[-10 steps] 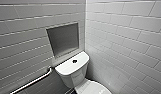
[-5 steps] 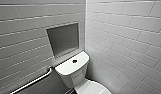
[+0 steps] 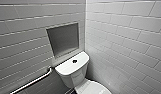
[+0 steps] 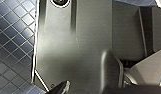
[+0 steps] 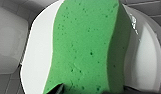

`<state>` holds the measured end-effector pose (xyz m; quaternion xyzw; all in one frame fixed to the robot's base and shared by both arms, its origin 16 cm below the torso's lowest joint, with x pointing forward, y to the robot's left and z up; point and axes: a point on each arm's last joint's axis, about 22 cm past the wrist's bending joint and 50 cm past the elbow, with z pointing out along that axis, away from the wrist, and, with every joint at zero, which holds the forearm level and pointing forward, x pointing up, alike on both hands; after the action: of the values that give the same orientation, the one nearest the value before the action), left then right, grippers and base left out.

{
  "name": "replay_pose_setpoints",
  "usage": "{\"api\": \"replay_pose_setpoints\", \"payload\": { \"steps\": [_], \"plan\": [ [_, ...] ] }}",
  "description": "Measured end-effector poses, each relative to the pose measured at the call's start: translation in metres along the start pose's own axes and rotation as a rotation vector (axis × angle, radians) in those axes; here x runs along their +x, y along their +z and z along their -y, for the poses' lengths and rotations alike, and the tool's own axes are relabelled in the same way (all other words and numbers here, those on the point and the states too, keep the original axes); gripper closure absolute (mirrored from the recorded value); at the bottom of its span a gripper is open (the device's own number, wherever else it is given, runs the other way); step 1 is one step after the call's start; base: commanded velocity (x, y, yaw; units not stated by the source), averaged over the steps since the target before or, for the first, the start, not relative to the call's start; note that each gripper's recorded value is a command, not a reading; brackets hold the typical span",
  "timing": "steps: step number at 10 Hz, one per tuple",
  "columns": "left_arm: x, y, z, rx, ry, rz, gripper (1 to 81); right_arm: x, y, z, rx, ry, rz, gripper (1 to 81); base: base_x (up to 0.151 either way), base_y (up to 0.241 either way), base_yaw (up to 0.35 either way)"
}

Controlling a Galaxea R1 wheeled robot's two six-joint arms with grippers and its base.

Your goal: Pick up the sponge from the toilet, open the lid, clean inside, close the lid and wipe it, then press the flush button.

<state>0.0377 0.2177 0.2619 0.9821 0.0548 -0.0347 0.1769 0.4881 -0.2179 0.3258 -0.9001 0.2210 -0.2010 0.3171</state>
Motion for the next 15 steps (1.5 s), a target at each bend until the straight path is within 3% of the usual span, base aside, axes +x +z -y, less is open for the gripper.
{"api": "replay_pose_setpoints", "payload": {
  "steps": [5,6,13,15],
  "plan": [
    [-0.010,-0.001,0.000,0.000,-0.005,0.013,1.0,-0.009,0.007,0.006,0.015,-0.028,0.004,1.0,0.000,0.000,0.000],
    [-0.014,-0.001,-0.001,-0.001,-0.007,0.018,1.0,-0.009,0.007,0.006,0.014,-0.043,0.002,81.1,0.000,0.000,0.000],
    [-0.008,0.000,-0.005,-0.008,-0.005,0.007,1.0,0.014,-0.008,0.004,0.027,-0.055,0.002,81.1,0.000,0.000,0.000],
    [0.004,0.001,-0.016,-0.037,-0.003,-0.008,1.0,0.025,-0.027,0.018,0.070,-0.047,0.026,81.1,0.000,0.000,0.000]
  ]
}}
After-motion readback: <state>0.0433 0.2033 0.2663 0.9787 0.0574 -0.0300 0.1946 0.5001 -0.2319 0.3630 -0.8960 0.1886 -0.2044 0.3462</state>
